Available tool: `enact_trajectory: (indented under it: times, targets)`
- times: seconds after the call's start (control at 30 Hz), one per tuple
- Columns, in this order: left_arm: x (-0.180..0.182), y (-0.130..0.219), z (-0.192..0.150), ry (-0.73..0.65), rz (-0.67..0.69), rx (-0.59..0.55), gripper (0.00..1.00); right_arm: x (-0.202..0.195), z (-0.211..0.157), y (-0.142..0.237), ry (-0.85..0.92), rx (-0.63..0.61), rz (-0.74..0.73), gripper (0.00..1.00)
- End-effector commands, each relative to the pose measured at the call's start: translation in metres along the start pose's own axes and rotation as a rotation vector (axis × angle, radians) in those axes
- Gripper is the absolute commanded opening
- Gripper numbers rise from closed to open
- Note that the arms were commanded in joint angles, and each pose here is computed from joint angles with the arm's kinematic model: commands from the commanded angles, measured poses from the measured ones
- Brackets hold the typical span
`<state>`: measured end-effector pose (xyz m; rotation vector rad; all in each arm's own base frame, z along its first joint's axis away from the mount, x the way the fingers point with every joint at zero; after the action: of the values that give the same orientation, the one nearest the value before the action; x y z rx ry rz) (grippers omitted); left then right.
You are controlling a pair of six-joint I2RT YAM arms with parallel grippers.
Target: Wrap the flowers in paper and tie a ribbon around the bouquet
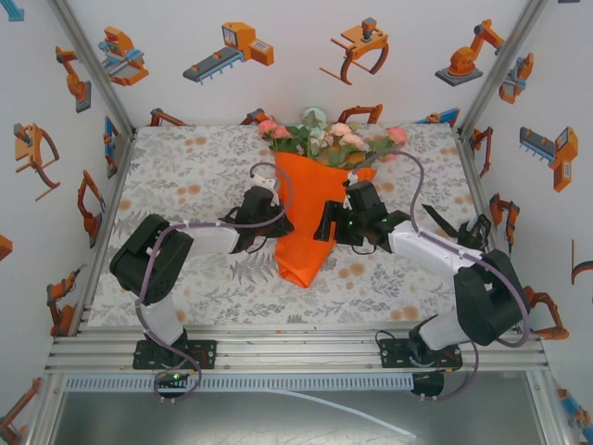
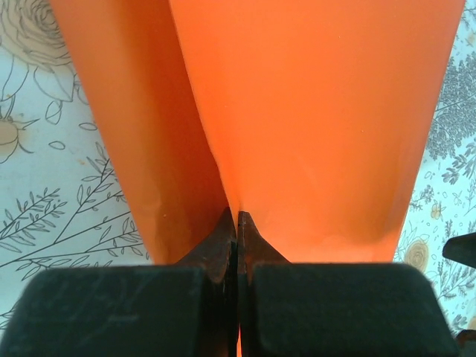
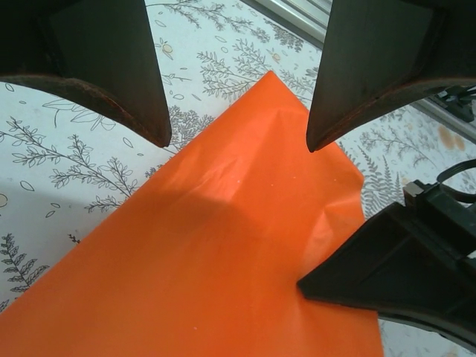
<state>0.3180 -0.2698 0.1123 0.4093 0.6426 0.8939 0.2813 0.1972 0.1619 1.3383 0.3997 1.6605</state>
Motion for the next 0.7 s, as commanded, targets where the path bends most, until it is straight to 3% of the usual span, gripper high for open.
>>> enact_trajectory:
  times: [0.0,0.17,0.43,0.57,0.67]
  targets:
    - [0.001,0.003,0.007,0.030,0.014,-0.052,0.00,0.006,0.006,0.001,0.037,-0.032,0.020,0.67]
    - [0.001,0.001,0.006,0.035,0.012,-0.051,0.00,0.020,0.002,-0.001,0.069,-0.022,0.062,0.64]
    - [0.006,0.001,0.004,0.067,0.031,-0.049,0.01,0.021,-0.014,-0.044,0.004,0.060,0.119,0.34]
    - [0.009,0.003,0.001,0.079,0.042,-0.040,0.03,0.014,-0.022,-0.057,0.006,0.110,0.108,0.33]
    - [0.010,0.004,-0.001,0.097,0.046,-0.039,0.12,0.005,-0.026,-0.063,0.006,0.124,0.065,0.33]
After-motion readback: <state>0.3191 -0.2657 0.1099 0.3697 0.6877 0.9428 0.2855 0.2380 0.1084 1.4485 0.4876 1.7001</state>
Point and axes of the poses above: each hand's point on the last joint's axis, 136 mm out from that joint toward the fingers, its own y axis back along the fingers, its own x axis along the line the jaws close on, z = x × y, the point moved 7 cm from there along y, back along the fingers, and after that the axes turned 12 degrees about -y, right-handed, at the moved point
